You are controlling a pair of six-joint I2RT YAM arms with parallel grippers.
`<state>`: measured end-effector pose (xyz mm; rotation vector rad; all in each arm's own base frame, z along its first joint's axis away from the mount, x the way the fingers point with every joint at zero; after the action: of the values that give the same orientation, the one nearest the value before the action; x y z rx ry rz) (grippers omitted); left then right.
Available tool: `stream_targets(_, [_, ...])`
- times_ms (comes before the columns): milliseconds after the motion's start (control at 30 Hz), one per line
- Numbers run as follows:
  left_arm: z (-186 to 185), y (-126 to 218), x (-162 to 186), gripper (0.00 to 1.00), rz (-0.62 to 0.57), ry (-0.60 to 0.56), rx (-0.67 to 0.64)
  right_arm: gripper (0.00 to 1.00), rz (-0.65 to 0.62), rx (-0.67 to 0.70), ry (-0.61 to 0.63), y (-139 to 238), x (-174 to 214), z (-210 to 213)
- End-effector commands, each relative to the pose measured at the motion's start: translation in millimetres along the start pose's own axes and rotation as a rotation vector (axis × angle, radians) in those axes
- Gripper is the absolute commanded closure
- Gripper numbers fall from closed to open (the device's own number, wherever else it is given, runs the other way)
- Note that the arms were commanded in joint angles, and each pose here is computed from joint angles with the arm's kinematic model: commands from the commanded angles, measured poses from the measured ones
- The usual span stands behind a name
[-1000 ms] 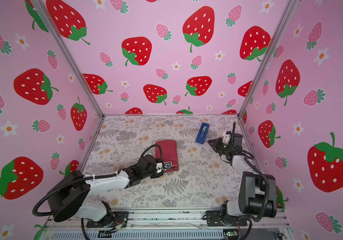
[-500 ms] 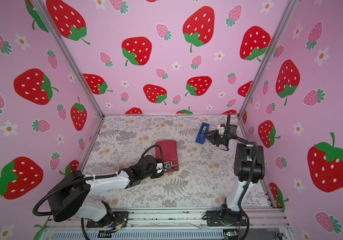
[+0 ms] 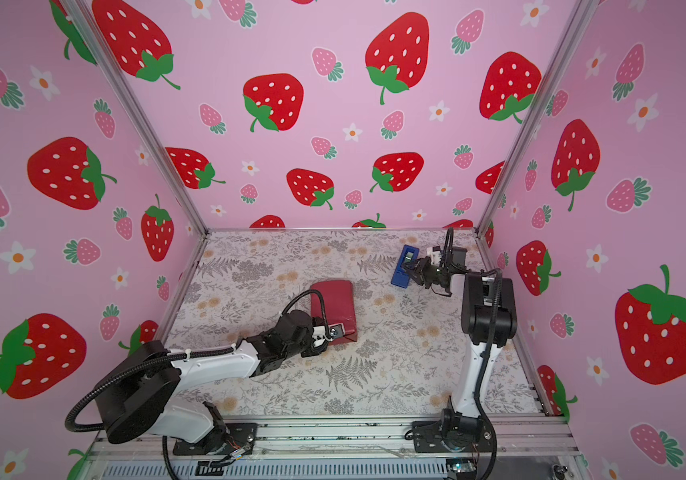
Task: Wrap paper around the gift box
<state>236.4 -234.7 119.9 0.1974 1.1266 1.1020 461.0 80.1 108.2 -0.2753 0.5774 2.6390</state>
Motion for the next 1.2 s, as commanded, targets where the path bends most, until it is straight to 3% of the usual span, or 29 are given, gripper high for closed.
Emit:
stream_targets(0, [-10.2,-2.1,20.2,0.42,0.109,-0.018,0.042,0.69,0.018,-0.007,-0.038,-9.8,1.4,-9.7])
stream_targets(233, [-11.0,-3.0,21.2,0.42,0.112,-0.017,0.045,0.83,0.015,-0.011,-0.047,-9.7,0.5,-7.5])
stream_targets(433, [-10.1,-2.4,20.6,0.42,0.108,-0.014,0.039,1.0,-0.027,-0.034,-0.003,3.7,-10.0,22.3])
stream_targets(633, [-8.6,-2.0,19.7,0.42,0.103,-0.015,0.026,1.0,-0.032,-0.05,0.042,17.7,-6.4,52.8])
stream_targets(767, [-6.6,-0.1,19.2,0.42,0.094,-0.013,0.01,1.0,0.011,-0.049,0.048,20.6,15.8,63.0])
stream_targets(1167, [-6.4,-1.4,18.1,0.42,0.092,-0.008,0.013,1.0,0.106,0.032,0.023,17.4,81.2,37.5])
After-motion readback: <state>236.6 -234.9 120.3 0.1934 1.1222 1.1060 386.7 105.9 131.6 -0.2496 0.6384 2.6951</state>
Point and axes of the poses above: each gripper's point midway between its finger pads, its own y axis back along the fingers, its own z axis along the line the jaws close on, x = y × z, the point moved 7 cm from there along y, back along the fingers, and after that the axes turned 8 degrees about y, right-handed, at the moved point
